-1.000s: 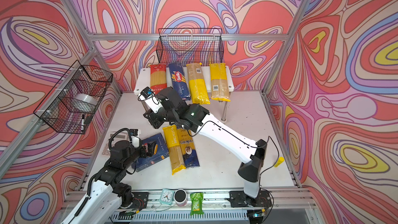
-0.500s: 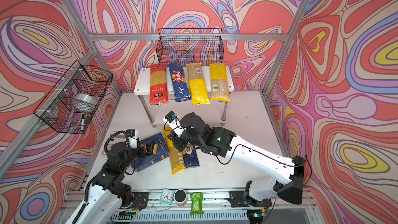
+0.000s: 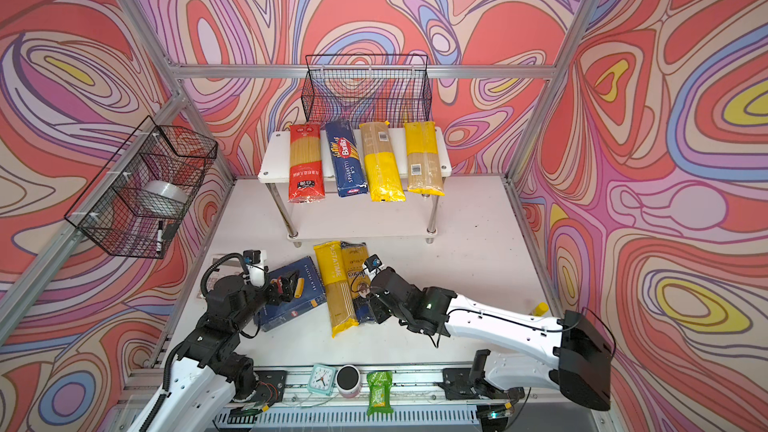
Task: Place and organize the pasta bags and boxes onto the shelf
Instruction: 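Move the right gripper down toward the yellow Ankara spaghetti bag, then lower the open right gripper around the Ankara bag and close it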
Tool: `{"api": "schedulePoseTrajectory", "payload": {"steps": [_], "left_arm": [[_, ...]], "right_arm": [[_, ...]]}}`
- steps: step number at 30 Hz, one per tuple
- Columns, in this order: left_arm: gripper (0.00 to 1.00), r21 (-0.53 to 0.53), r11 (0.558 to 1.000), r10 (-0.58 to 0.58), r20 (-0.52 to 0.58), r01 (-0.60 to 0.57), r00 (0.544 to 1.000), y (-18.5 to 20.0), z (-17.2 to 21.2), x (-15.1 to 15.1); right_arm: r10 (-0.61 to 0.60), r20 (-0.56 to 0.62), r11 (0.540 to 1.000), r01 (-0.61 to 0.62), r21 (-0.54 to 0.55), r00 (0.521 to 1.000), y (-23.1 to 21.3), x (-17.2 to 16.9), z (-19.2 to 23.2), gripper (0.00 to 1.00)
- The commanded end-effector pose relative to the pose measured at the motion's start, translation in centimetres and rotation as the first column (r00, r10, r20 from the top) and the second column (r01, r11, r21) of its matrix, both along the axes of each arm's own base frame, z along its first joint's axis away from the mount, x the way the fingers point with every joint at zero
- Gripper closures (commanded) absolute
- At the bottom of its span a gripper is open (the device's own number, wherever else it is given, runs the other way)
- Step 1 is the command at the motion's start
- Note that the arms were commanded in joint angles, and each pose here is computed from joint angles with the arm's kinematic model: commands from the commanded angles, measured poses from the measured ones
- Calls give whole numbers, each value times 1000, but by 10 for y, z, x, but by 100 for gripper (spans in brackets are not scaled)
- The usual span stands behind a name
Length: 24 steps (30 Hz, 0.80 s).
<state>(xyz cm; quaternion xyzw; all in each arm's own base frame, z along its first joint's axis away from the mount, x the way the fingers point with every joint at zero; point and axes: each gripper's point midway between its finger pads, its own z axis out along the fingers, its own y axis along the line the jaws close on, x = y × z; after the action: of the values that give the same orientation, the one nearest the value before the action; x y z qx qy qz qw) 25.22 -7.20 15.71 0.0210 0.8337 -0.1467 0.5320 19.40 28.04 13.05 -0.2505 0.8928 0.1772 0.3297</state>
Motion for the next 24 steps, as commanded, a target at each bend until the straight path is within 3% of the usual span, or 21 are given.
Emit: {"api": "schedulePoseTrajectory", "payload": {"steps": [1,6,9,24], "left_arm": [[0,15,1000,10,0,-10,1000,4,-4,-1],[0,14,1000,10,0,-10,1000,4,-4,-1],[0,14,1000,9,0,-9,1000,3,-4,-1],[0,16,1000,9,-9,-9,1000,3,-5,0]], "right_arm": [[-75,0,996,75,53,997,10,12,-6,60],[-60,-38,998,60,-3,997,27,17,-25,37],[-38,-47,999,37,-23,998,36,21,-36,29],[-114,-117,990,104,-95,987,28,31,-85,24]]}}
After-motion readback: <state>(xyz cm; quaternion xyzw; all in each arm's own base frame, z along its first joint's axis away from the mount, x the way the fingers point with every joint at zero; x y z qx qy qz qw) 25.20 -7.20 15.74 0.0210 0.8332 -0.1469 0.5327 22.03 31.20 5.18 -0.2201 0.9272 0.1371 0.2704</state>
